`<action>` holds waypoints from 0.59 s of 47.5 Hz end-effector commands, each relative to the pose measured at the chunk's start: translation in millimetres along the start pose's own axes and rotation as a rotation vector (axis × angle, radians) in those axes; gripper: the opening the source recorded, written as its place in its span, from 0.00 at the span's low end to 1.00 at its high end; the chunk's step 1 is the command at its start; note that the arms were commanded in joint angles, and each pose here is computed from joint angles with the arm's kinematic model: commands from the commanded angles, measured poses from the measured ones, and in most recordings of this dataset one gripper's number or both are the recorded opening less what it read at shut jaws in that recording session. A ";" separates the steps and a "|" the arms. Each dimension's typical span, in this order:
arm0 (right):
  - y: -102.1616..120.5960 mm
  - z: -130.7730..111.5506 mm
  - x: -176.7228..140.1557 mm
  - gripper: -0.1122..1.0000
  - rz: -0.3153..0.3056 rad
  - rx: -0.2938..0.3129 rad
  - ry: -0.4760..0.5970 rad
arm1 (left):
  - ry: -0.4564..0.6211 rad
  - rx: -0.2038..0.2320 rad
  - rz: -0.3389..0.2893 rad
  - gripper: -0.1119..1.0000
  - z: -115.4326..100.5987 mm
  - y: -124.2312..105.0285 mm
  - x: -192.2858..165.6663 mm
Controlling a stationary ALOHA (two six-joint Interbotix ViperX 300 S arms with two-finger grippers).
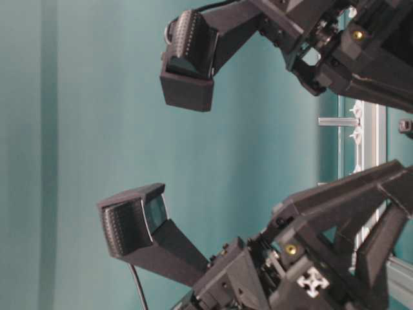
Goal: Insert the wire through the string loop located in the center.
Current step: 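Move the left gripper to the plug emerging from the loop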
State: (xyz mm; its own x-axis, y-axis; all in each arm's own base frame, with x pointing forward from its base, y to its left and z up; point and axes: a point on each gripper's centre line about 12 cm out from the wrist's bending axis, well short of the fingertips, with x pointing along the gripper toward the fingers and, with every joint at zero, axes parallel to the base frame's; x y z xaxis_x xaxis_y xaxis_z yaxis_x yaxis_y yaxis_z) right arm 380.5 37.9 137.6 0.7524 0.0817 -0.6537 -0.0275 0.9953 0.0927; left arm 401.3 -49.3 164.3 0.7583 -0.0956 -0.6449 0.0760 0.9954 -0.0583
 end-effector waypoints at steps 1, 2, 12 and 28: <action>1.2 14.3 -3.5 0.17 0.005 -0.004 -0.044 | -0.018 0.004 -0.006 0.62 5.9 -2.9 -0.7; 1.4 15.2 -3.5 0.17 0.006 -0.004 -0.047 | -0.013 0.005 -0.006 0.62 4.5 -3.4 0.7; 1.9 20.5 -3.5 0.17 0.006 -0.004 -0.058 | 0.028 0.007 -0.004 0.63 -7.0 -3.1 18.3; 2.0 21.5 -3.5 0.17 0.006 -0.004 -0.058 | 0.060 0.019 -0.001 0.66 -18.7 -1.6 21.1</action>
State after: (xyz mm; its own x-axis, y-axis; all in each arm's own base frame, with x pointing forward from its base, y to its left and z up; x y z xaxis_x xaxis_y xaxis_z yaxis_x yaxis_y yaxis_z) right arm 384.7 38.9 142.2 0.7612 0.0835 -0.6431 -0.0311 0.9952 0.0923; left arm 404.1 -52.0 130.3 0.7054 -0.0930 -0.7027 0.0805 0.9955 -0.0509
